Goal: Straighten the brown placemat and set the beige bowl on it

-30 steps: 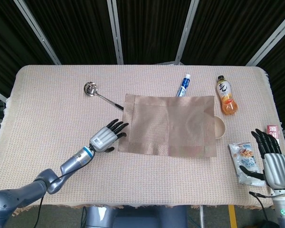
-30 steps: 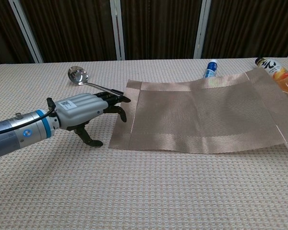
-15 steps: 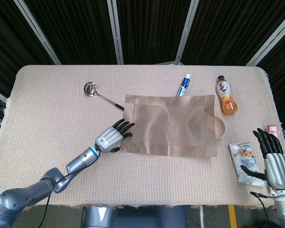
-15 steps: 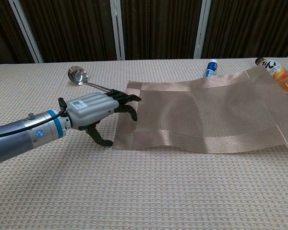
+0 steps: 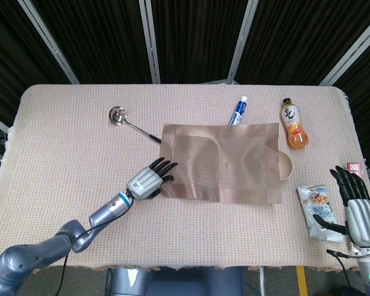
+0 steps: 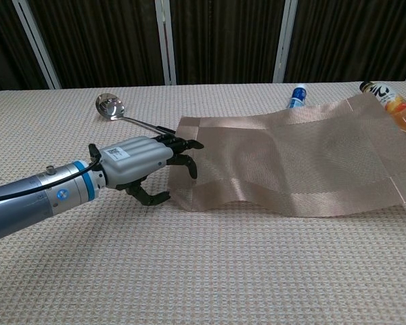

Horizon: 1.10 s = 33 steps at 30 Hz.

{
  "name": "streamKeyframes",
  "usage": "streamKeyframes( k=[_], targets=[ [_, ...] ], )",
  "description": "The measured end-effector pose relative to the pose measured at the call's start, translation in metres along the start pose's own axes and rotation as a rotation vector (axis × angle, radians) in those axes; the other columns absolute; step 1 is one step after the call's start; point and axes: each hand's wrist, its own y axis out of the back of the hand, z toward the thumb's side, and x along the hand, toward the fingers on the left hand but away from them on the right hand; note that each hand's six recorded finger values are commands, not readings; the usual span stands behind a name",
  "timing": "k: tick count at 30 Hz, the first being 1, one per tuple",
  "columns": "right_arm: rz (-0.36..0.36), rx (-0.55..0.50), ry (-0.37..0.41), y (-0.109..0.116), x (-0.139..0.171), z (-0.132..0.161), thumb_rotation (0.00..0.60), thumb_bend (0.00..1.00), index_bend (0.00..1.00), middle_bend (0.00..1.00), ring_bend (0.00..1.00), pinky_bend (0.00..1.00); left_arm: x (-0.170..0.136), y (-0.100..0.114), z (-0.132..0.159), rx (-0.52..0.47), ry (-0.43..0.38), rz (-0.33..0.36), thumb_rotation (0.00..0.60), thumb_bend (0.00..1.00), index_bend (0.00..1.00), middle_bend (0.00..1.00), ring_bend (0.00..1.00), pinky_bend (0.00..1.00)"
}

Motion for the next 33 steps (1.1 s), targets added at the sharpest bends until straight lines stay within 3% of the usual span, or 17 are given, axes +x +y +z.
streamKeyframes(
  k=[14, 33],
  targets=[
    [-0.013, -0.008, 0.009, 0.005, 0.001, 0.001, 0.600, 0.00, 0.00, 0.00, 0.00, 0.00, -0.004, -0.006, 0.004, -0.042, 0.006, -0.006, 0.600, 0.46, 0.40, 0.00, 0.00, 0.00],
    [-0.030, -0.019, 0.025, 0.012, 0.002, 0.004, 0.600, 0.00, 0.00, 0.00, 0.00, 0.00, -0.004, -0.007, 0.009, -0.063, 0.013, 0.011, 0.600, 0.47, 0.65, 0.00, 0.00, 0.00]
  ],
)
